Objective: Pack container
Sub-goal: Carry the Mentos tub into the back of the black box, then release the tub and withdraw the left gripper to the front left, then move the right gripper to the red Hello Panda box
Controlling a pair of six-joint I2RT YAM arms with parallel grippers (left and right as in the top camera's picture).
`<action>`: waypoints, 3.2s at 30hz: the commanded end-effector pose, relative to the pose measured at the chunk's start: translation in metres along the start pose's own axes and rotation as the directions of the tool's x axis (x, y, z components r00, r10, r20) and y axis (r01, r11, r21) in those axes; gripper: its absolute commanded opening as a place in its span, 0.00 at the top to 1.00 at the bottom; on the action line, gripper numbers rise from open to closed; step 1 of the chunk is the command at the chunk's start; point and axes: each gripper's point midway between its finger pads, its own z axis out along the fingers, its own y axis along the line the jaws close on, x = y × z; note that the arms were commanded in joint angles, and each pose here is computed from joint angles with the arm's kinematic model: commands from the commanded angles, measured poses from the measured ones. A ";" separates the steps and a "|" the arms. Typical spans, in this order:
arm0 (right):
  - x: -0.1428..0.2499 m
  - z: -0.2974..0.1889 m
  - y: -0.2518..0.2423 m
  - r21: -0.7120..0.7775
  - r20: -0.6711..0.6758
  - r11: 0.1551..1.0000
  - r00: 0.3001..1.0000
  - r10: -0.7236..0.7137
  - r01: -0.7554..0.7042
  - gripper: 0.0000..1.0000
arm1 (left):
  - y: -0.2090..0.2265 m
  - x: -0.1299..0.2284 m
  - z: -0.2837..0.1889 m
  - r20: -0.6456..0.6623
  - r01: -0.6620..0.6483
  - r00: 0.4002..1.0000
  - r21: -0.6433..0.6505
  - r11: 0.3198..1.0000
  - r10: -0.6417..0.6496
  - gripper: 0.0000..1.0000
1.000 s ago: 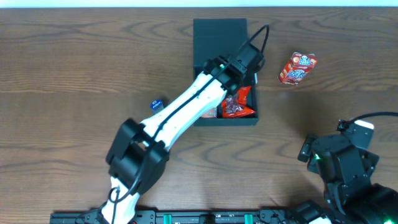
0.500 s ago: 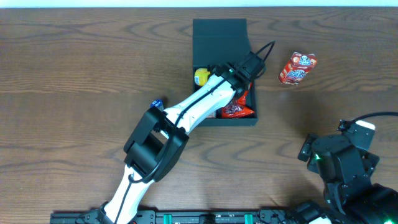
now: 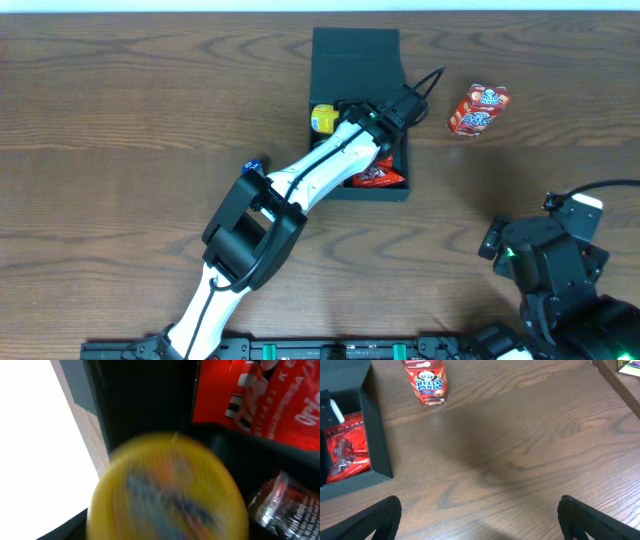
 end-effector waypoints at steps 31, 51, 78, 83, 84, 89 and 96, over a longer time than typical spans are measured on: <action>-0.001 0.000 -0.001 0.002 0.003 1.000 1.000 0.030 -0.030 0.01 | 0.104 0.169 -0.256 0.315 0.817 0.533 0.051 0.575 -0.785 0.05; 0.012 0.021 0.013 -0.007 -0.023 0.991 0.991 0.131 -0.131 0.01 | -0.001 0.242 -0.232 0.074 0.905 0.361 0.214 0.369 -0.930 0.05; 0.052 0.188 0.055 0.126 0.008 0.981 0.989 -0.147 0.145 0.01 | -0.001 0.251 -0.146 -0.042 0.941 0.194 0.290 0.174 -0.980 0.05; 0.048 0.211 0.065 0.023 -0.012 0.984 0.985 -0.175 0.175 0.01 | 0.001 0.248 -0.142 -0.038 0.941 0.192 0.291 0.173 -0.981 0.05; 0.047 0.214 0.067 0.005 -0.012 0.982 0.982 -0.187 0.187 0.01 | 0.003 0.248 -0.142 -0.033 0.941 0.190 0.291 0.172 -0.981 0.05; 0.043 0.228 0.061 0.021 -0.009 0.969 0.969 -0.246 0.247 0.01 | 0.009 0.246 -0.142 -0.006 0.939 0.186 0.294 0.176 -0.982 0.05; 0.038 0.250 0.048 0.048 0.001 0.979 0.980 -0.201 0.200 0.01 | 0.009 0.246 -0.142 0.002 0.934 0.214 0.294 0.205 -0.977 0.05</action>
